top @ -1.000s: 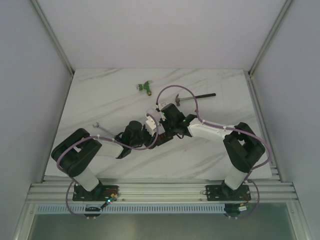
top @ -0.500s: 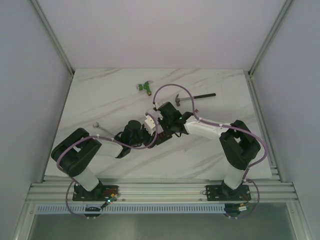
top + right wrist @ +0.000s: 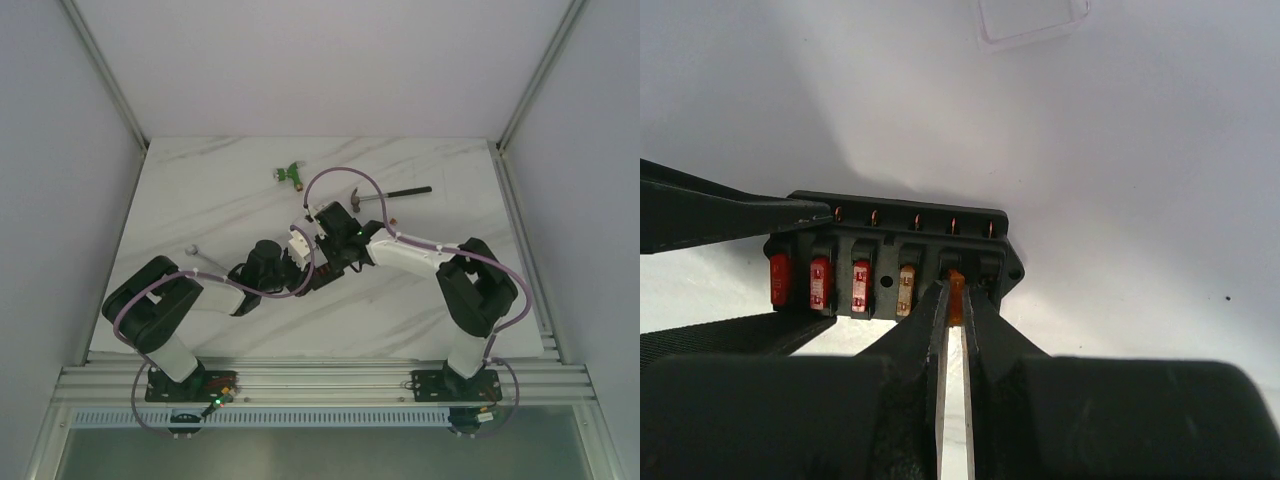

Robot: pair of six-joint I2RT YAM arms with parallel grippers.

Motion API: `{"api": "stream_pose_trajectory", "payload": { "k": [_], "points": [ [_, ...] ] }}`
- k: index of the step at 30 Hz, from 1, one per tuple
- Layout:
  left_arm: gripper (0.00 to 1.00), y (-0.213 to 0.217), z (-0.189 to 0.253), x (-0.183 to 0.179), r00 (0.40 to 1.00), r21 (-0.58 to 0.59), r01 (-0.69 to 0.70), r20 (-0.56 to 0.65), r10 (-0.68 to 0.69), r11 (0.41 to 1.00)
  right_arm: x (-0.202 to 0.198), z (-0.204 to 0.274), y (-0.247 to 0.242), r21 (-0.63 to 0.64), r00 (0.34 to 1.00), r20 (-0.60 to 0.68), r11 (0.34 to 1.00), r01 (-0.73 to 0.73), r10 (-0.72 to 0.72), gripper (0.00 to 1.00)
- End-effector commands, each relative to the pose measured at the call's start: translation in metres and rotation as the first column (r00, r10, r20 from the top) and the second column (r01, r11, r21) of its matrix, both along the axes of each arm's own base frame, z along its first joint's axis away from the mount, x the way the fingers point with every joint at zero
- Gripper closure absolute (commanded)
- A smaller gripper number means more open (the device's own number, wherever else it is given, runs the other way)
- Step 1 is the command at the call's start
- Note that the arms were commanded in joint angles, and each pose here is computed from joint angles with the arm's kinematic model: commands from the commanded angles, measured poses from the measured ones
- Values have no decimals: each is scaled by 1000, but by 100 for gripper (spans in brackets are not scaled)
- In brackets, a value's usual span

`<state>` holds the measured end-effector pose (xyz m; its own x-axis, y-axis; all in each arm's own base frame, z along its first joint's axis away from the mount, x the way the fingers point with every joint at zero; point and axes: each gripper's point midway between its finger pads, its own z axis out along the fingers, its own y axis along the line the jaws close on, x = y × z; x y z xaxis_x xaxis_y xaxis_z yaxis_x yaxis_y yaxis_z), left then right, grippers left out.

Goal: Snap on the fuse box
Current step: Install the fuse at the fuse box base.

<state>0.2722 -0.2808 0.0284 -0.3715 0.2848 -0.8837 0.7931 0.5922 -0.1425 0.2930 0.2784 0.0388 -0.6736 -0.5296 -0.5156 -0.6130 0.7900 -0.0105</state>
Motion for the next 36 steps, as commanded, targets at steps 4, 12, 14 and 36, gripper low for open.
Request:
{"api": "stream_pose_trajectory", "payload": {
  "k": [4,12,14,36],
  "points": [
    [58,12,-23,-13,997,50,9,-79,-5,999,-82,-87,-71,-331,931,-366,934,-135,5,100],
    [58,10,-23,-13,997,39,14,-82,-10,999,-79,-79,-52,-321,940,-342,938,-133,16,100],
    [58,10,-23,-14,996,39,15,-85,-11,999,-78,-75,-46,-311,942,-334,941,-136,26,100],
    [59,12,-22,-13,997,44,5,-80,-2,999,-110,-127,-74,-405,864,-501,897,-179,-54,100]
  ]
}}
